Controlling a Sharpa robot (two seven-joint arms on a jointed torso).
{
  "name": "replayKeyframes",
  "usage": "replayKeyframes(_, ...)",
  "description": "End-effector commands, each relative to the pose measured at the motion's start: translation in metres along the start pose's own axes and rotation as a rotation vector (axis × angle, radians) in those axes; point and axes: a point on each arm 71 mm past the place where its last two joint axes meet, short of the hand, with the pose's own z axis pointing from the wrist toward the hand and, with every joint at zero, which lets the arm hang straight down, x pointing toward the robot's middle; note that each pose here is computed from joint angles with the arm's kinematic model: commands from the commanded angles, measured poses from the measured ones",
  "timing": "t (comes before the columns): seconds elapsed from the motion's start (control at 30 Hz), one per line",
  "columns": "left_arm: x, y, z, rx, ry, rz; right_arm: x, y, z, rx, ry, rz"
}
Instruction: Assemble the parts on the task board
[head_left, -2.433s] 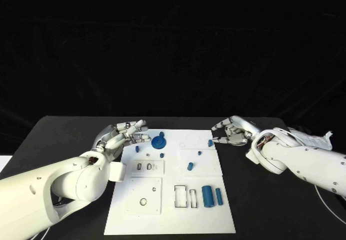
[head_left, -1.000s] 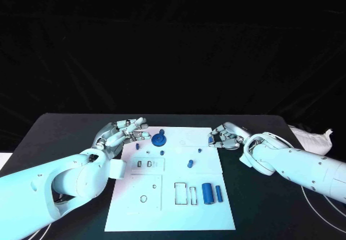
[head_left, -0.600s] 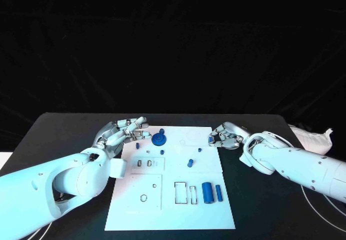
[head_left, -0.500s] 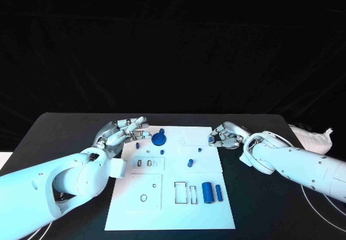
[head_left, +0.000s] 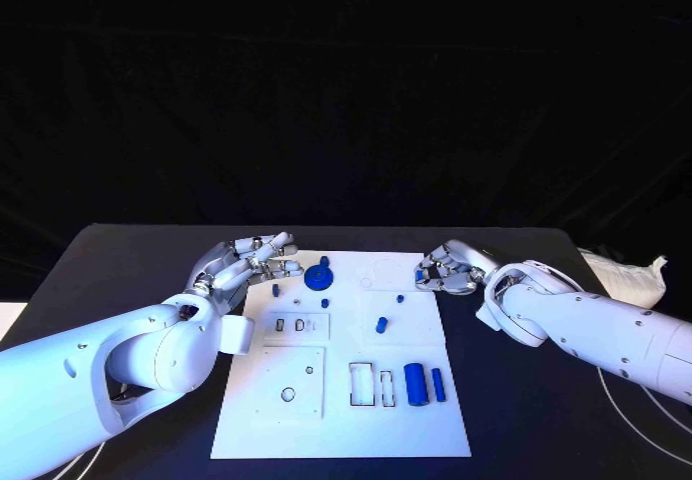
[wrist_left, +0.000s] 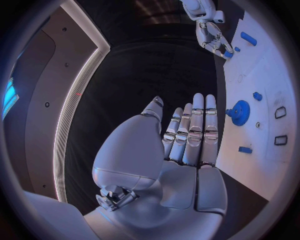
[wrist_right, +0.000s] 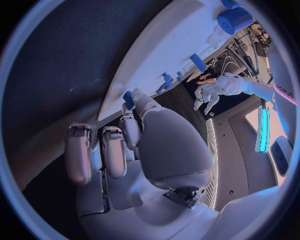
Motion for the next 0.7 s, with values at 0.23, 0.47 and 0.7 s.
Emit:
replayKeyframes(0.23, -0.0009, -0.0008, 0.0000, 0.005, 0.012, -0.006, 0.006, 0.046, 0.000, 0.014, -0.021, 0.070)
replayKeyframes(0.47, -0.0010, -0.0004, 0.0009, 0.006, 0.012, -0.006, 0.026, 0.104, 0.002, -0.025, 0.016, 0.020)
replayKeyframes(0.7, -0.0010, -0.0001, 0.0020, 0.008, 0.011, -0.006, 0.053, 0.149, 0.008, -0.093, 0.052, -0.062)
